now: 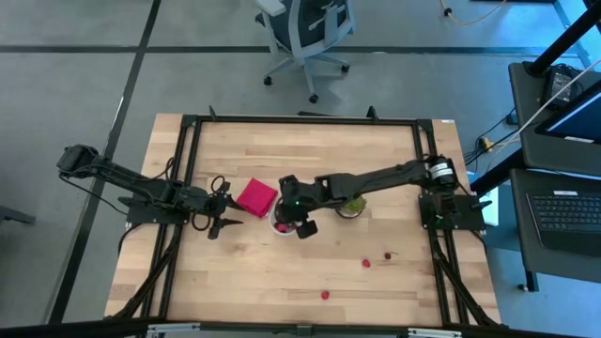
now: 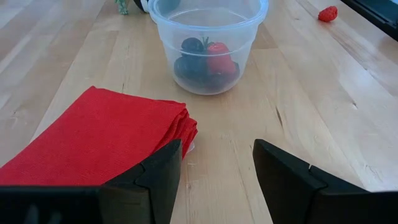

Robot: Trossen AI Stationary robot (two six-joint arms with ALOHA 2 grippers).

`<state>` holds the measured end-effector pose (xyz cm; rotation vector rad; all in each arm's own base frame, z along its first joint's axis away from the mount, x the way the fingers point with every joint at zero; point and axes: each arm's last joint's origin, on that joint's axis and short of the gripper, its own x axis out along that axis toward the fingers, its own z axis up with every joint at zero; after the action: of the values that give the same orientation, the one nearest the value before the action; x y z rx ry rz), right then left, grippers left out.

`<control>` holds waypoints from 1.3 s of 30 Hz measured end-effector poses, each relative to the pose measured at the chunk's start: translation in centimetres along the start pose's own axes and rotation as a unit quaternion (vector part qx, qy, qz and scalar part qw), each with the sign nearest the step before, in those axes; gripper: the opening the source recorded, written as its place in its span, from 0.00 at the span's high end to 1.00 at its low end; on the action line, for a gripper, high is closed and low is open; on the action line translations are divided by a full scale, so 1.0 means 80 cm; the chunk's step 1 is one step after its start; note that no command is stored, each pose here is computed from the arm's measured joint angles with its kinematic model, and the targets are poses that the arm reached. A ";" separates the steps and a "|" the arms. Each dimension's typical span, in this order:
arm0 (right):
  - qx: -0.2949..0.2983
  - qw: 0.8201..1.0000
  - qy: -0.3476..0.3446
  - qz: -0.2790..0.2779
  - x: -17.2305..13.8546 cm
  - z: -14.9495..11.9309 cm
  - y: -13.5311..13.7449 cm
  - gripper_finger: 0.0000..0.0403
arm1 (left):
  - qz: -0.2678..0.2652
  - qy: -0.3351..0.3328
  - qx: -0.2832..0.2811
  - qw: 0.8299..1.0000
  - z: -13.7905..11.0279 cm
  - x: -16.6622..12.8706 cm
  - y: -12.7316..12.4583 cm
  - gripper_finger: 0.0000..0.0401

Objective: Pick and placing Produce into tupperware
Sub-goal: Put the blackberry into the container, then put the red raspberry into the container

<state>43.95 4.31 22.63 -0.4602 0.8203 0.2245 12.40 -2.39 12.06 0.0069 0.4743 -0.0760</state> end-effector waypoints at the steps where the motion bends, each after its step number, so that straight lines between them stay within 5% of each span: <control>1: 0.000 1.000 0.006 0.003 0.006 -0.003 0.000 0.71 | 0.000 0.000 0.000 1.000 0.000 0.000 0.000 0.52; 24: 0.014 0.998 0.045 0.033 0.038 -0.021 0.010 0.71 | 0.000 0.000 0.000 1.000 0.000 0.000 0.000 0.52; 39: 0.014 0.998 0.045 0.033 0.038 -0.022 0.010 0.51 | 0.000 0.000 0.000 1.000 0.000 0.000 0.000 0.52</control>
<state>44.55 4.24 19.10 -0.4202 0.9272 0.2545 12.40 -2.39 12.06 0.0070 0.4751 -0.0765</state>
